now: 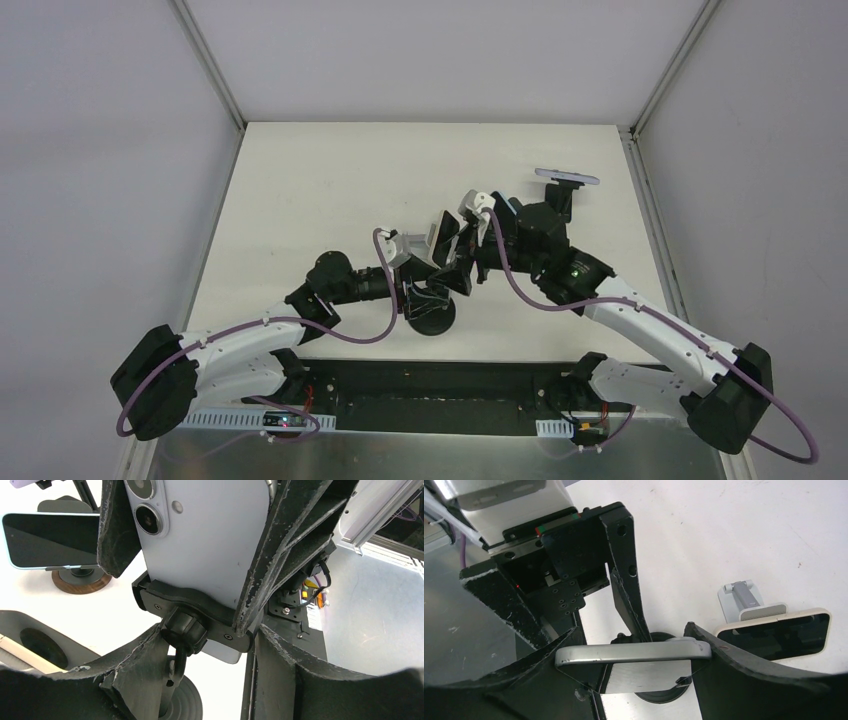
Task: Remove the phone from the phone stand
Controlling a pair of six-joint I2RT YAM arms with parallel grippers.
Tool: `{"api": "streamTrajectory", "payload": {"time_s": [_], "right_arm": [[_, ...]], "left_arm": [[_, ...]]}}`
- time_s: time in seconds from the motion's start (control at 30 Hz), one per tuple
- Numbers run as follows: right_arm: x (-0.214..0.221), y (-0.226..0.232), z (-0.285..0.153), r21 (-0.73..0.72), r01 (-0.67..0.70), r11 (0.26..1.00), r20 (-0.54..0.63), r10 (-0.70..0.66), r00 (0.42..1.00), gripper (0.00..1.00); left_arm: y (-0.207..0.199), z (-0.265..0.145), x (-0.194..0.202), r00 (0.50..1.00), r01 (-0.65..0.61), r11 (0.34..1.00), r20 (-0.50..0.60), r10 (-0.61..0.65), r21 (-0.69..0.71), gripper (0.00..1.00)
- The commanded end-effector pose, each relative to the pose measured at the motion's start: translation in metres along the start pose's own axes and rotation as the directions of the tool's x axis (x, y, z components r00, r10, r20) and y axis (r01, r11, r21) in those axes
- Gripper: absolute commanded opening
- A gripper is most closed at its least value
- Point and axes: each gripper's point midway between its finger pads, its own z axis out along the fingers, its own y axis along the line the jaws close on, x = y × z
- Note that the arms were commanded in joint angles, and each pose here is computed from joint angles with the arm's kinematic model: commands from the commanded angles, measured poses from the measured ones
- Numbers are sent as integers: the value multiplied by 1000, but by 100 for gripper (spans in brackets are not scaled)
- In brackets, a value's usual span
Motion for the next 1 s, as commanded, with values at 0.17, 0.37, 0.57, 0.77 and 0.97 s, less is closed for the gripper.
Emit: {"api": "streamTrajectory", "payload": {"time_s": [0.17, 0.37, 0.57, 0.77, 0.97], "right_arm": [[0, -41, 5, 361, -102, 927, 77, 80, 994, 0], [2, -46, 8, 461, -128, 878, 96, 94, 991, 0], [5, -45, 9, 492, -163, 855, 111, 124, 986, 0], [5, -39, 9, 513, -172, 841, 105, 137, 985, 0], [11, -31, 13, 511, -201, 835, 105, 172, 980, 0]], "left_arm": [[-16, 5, -40, 993, -13, 998, 120, 7, 56, 54], [-11, 8, -46, 991, 2, 1000, 132, -6, 29, 69], [-6, 8, -48, 989, 5, 1000, 146, -4, -5, 69], [0, 9, -51, 988, 9, 999, 156, -4, -34, 69], [5, 10, -51, 987, 14, 998, 160, -5, -57, 65]]}}
